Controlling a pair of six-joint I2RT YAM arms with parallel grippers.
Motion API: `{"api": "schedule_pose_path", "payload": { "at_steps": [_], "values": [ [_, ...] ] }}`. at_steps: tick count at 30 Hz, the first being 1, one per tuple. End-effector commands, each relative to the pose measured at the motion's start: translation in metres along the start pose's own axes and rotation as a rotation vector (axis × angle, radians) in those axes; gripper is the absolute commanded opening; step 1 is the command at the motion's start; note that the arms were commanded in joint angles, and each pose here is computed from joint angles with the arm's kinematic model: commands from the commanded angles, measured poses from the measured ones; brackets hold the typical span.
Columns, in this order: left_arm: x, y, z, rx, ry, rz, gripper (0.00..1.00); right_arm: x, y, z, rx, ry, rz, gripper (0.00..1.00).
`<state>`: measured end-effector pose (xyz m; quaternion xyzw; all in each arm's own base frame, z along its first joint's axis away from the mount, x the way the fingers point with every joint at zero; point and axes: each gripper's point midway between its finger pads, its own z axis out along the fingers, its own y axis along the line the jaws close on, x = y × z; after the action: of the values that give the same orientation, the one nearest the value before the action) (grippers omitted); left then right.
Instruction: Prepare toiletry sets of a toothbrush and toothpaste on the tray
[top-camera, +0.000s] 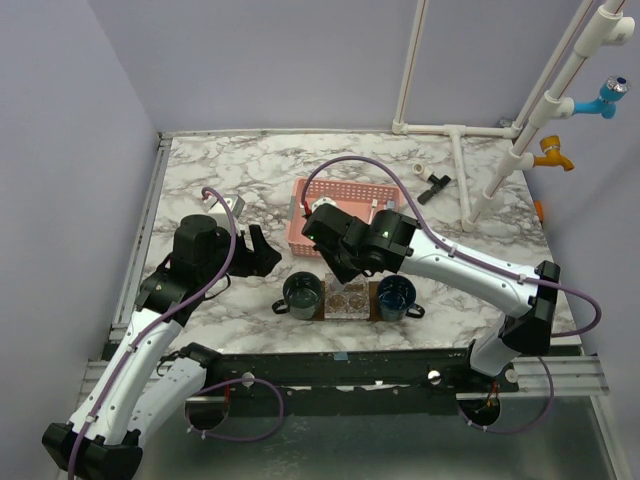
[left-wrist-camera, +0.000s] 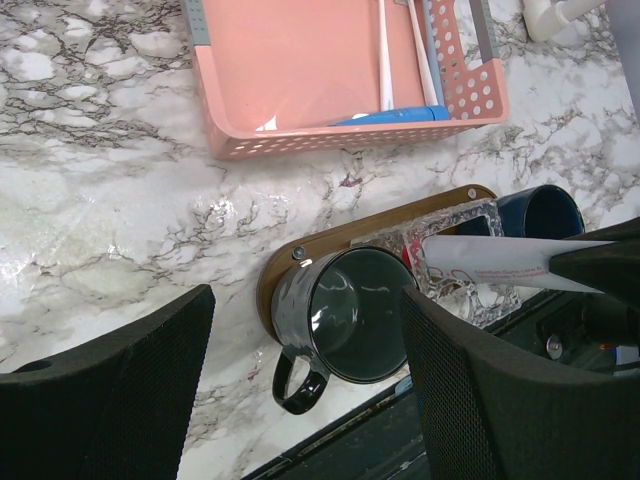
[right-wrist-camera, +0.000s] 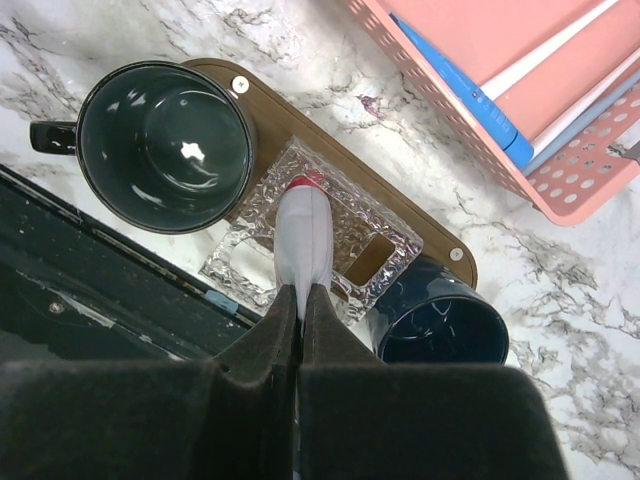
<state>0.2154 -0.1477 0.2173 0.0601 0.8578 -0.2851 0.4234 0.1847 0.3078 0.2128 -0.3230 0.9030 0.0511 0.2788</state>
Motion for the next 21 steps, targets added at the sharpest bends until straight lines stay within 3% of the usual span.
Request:
{"api": "schedule_pose_path", "payload": {
  "at_steps": [1,21],
  "values": [
    [0.0,0.004,0.001,-0.016,-0.011,0.016,0.74,-0.001,0.0,0.003,0.014,-0.017,0.007,0.0],
    [0.0,0.006,0.0,-0.026,-0.014,0.019,0.74,0.01,0.01,0.039,0.03,0.016,0.024,0.0]
  ]
}}
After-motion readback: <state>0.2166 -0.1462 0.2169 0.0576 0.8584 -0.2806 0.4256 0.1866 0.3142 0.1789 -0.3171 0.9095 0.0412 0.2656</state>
